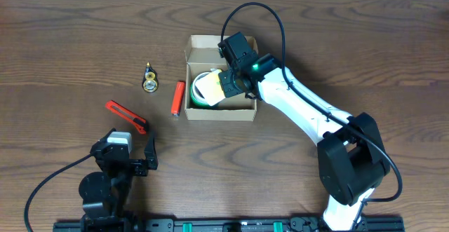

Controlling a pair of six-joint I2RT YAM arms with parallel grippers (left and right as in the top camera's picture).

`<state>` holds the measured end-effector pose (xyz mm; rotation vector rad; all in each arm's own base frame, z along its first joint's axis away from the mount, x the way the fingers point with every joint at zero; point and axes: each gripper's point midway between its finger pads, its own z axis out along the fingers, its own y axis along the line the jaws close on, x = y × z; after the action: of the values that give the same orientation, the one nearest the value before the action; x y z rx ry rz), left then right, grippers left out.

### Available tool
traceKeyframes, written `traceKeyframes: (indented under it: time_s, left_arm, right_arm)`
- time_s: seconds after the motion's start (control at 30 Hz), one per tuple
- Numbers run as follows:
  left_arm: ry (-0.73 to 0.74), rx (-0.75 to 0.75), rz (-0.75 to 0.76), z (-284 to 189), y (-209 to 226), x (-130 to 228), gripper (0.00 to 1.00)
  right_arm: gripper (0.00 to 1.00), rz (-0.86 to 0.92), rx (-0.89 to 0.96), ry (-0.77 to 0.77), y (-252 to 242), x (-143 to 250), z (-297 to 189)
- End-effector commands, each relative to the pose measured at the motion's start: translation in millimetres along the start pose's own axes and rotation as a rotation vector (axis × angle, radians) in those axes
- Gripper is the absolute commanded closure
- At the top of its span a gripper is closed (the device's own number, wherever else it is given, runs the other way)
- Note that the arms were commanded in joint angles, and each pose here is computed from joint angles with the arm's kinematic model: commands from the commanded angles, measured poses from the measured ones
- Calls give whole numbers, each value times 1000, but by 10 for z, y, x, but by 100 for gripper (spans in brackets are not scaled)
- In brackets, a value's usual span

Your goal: Pack container

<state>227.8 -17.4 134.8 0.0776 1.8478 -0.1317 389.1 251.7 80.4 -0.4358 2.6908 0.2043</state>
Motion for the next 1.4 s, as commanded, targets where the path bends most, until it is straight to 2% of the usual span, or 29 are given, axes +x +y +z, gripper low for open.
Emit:
traceKeyframes:
  time_s: [0.0,0.63,1.03,1.17,1.37]
  left_arm:
    - [19,-9,-17,27,24,99,5]
    - [19,-9,-17,27,24,99,4]
    - [19,-9,-17,27,24,99,5]
    - [19,-9,-17,27,24,99,5]
    - [19,-9,-17,27,24,99,5]
  right_arm:
    - [99,-3,-41,31,59,78,50]
    - [99,-30,-59,46,198,144,43]
    - [99,-65,9,-15,91,-21,1]
    - [99,-70,24,-40,53,-164,-220]
    - [99,-28,18,-135,-228,-436,-1119]
